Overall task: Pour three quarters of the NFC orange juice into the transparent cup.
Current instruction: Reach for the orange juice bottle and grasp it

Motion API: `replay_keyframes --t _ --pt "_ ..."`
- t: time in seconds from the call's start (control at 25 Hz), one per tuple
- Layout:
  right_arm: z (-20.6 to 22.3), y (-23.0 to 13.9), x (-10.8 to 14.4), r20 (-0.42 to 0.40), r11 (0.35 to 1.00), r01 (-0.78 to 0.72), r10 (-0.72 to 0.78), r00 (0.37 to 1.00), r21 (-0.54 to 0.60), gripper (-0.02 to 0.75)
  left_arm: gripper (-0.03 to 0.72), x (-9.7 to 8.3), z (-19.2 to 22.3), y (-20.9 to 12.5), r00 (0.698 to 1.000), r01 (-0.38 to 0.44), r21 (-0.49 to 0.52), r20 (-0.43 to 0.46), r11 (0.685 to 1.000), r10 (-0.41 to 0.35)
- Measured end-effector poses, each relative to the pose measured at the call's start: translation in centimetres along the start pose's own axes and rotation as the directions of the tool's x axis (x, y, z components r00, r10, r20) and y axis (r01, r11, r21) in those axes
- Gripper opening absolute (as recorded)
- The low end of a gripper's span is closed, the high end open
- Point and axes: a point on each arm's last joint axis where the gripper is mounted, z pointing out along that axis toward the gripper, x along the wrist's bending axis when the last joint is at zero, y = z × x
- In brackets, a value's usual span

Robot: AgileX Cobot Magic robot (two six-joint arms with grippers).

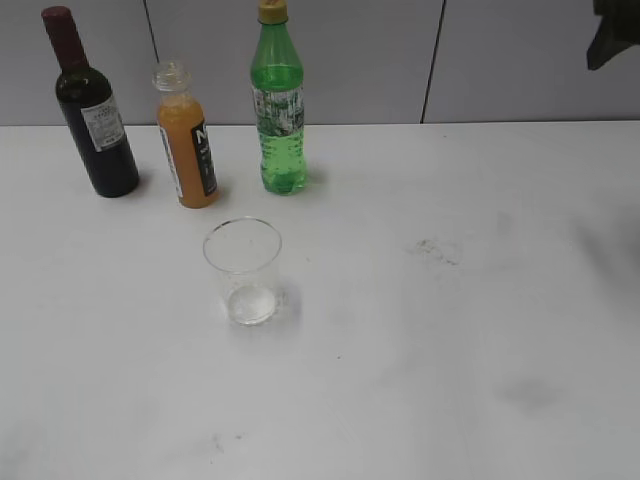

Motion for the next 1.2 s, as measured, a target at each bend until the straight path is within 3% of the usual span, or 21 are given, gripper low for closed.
replay_keyframes --t 0.28,0.52,0.72,1.0,1.2 --pt "-5.2 -0.9 0.3 -0.058 0.993 0.044 -0.038 0.998 0.107 0.593 0.238 0.0 0.0 0.0 1.000 0.000 0.000 0.000 1.000 0.000" --pt "-12.6 -3.2 0.4 -0.063 0.999 0.048 -0.048 0.997 -0.006 0.593 0.238 0.0 0.0 0.0 1.000 0.000 0.000 0.000 1.000 0.000" --pt "-16.5 -9.1 0.4 -0.056 0.993 0.045 -0.051 0.997 -0.107 0.592 0.238 0.0 0.0 0.0 1.000 0.000 0.000 0.000 1.000 0.000" --pt "-16.8 -19.0 0.3 -0.050 0.986 0.040 -0.049 0.998 -0.165 0.592 0.238 0.0 0.0 0.0 1.000 0.000 0.000 0.000 1.000 0.000" --pt "-16.7 -24.1 0.3 -0.048 0.979 0.040 -0.051 0.998 -0.202 0.592 0.238 0.0 0.0 0.0 1.000 0.000 0.000 0.000 1.000 0.000"
